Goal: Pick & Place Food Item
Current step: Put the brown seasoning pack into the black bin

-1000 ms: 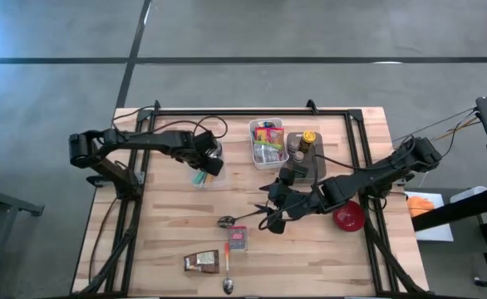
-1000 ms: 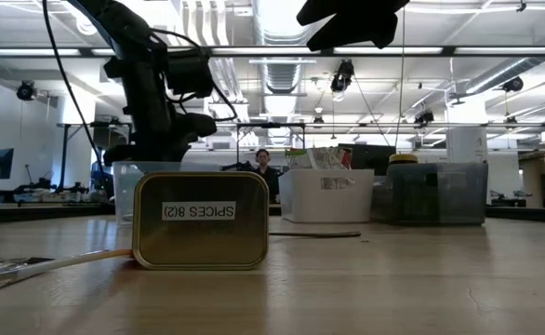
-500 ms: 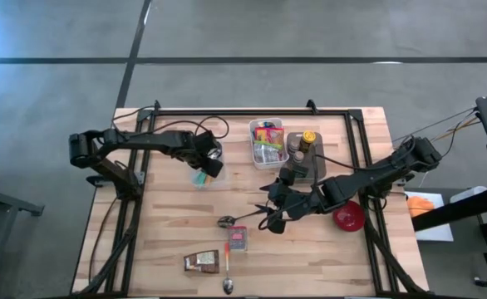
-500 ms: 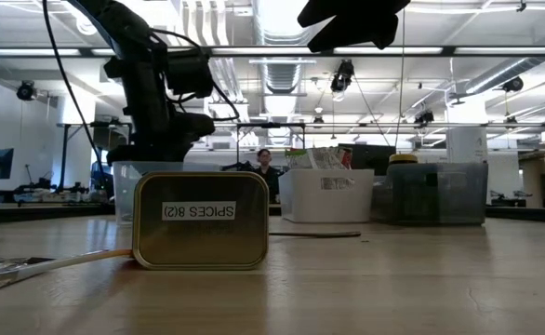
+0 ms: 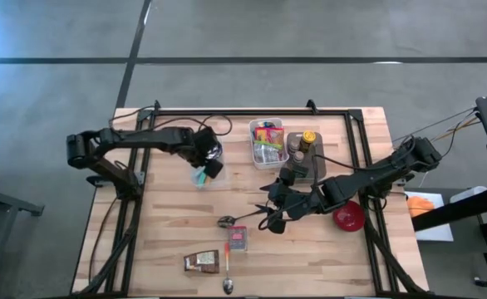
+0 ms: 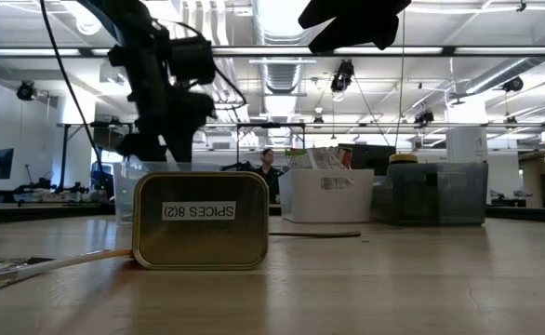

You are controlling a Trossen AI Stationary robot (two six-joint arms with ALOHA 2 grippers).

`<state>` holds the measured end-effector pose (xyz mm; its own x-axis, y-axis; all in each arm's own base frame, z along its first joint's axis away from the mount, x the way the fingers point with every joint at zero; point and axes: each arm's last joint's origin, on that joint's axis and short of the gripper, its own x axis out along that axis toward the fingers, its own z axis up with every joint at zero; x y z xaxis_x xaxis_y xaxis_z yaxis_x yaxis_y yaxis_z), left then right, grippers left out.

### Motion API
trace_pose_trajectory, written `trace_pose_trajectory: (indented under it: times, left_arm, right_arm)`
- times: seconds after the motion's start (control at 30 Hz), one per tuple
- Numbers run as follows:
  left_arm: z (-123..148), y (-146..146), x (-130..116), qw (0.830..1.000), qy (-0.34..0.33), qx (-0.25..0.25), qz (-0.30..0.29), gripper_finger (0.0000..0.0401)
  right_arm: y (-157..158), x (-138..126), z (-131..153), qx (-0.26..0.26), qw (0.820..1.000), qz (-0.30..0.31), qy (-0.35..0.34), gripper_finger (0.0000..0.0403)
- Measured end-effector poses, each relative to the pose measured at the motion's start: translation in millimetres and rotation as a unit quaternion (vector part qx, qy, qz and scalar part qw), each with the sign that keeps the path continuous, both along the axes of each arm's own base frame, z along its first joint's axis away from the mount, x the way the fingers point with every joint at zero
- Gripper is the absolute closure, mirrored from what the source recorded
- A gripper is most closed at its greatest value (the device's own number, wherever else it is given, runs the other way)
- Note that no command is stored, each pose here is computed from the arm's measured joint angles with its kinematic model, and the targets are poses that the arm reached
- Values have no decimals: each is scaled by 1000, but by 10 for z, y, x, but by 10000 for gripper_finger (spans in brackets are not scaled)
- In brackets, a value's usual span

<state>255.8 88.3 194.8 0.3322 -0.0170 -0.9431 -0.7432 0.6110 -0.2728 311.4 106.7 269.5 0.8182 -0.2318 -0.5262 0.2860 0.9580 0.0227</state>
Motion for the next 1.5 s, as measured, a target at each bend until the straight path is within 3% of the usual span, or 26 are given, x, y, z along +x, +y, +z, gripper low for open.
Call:
trace_pose_trajectory:
  times: [0.23,0.47,0.77,1.0,1.23,1.5]
  left_arm:
    - [346,-325,-108,996,-29,9,-85,151]
    - [480,-970,-282,981,-62,34,-179,151]
    - [273,-1861,-443,963,-60,-25,-261,151]
    - [97,-2304,-494,945,-20,-102,-311,151]
    - [-94,-2600,-380,929,-46,-110,-349,151]
    - [-344,-2843,-285,923,-7,-97,-372,151]
  right_arm:
    - [-1,-6,-9,-1,1000,1,6,142]
    - [20,-12,-24,21,999,34,21,142]
    - [20,-11,-24,22,999,35,20,142]
    - [21,-10,-22,31,999,29,17,142]
    - [20,-12,-25,34,999,27,18,142]
    - [18,-19,-50,34,999,28,22,142]
